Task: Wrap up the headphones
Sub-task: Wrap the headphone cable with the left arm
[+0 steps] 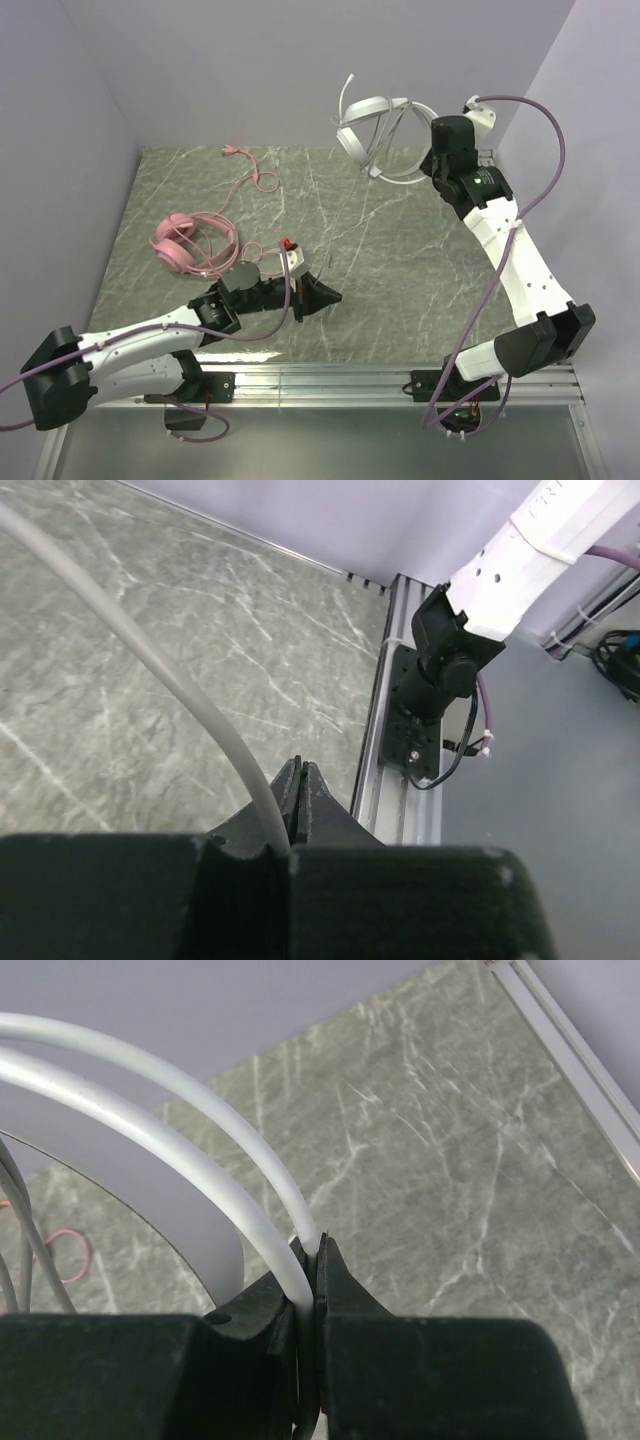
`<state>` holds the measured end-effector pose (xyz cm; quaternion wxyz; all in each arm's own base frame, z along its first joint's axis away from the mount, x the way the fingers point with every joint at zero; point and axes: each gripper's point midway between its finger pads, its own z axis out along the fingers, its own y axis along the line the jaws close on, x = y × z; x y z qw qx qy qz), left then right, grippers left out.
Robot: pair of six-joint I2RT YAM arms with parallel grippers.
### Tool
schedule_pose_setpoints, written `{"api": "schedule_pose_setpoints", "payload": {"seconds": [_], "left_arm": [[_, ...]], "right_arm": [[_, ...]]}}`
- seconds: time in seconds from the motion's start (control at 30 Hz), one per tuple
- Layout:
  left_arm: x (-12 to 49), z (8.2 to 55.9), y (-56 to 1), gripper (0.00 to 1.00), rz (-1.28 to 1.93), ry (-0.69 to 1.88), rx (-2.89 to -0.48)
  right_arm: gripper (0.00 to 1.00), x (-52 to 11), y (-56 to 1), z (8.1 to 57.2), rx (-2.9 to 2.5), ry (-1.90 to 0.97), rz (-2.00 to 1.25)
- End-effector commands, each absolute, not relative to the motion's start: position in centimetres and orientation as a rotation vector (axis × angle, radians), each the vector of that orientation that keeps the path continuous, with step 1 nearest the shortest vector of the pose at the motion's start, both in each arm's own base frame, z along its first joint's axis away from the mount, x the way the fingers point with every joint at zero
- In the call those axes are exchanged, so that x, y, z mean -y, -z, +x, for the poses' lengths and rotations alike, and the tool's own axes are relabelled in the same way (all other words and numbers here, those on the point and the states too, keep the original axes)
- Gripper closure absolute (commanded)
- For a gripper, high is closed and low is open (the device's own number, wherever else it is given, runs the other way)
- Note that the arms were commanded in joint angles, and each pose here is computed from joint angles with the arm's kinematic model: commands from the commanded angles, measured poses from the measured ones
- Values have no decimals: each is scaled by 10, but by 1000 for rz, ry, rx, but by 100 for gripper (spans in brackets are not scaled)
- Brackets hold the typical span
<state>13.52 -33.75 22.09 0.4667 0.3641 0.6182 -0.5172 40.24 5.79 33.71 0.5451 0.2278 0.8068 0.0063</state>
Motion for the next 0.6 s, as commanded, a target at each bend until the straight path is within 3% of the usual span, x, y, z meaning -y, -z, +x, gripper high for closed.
{"api": "schedule_pose_setpoints", "payload": {"seconds": [0.0,0.57], "left_arm": [[329,141,-247,98,893,1188,-1475],[316,155,-312,99,896,1035,-1409]], "right_arm": [[100,-47,-356,411,-1781,-27,635],[100,-33,-283,401,-1899,138,637]]}}
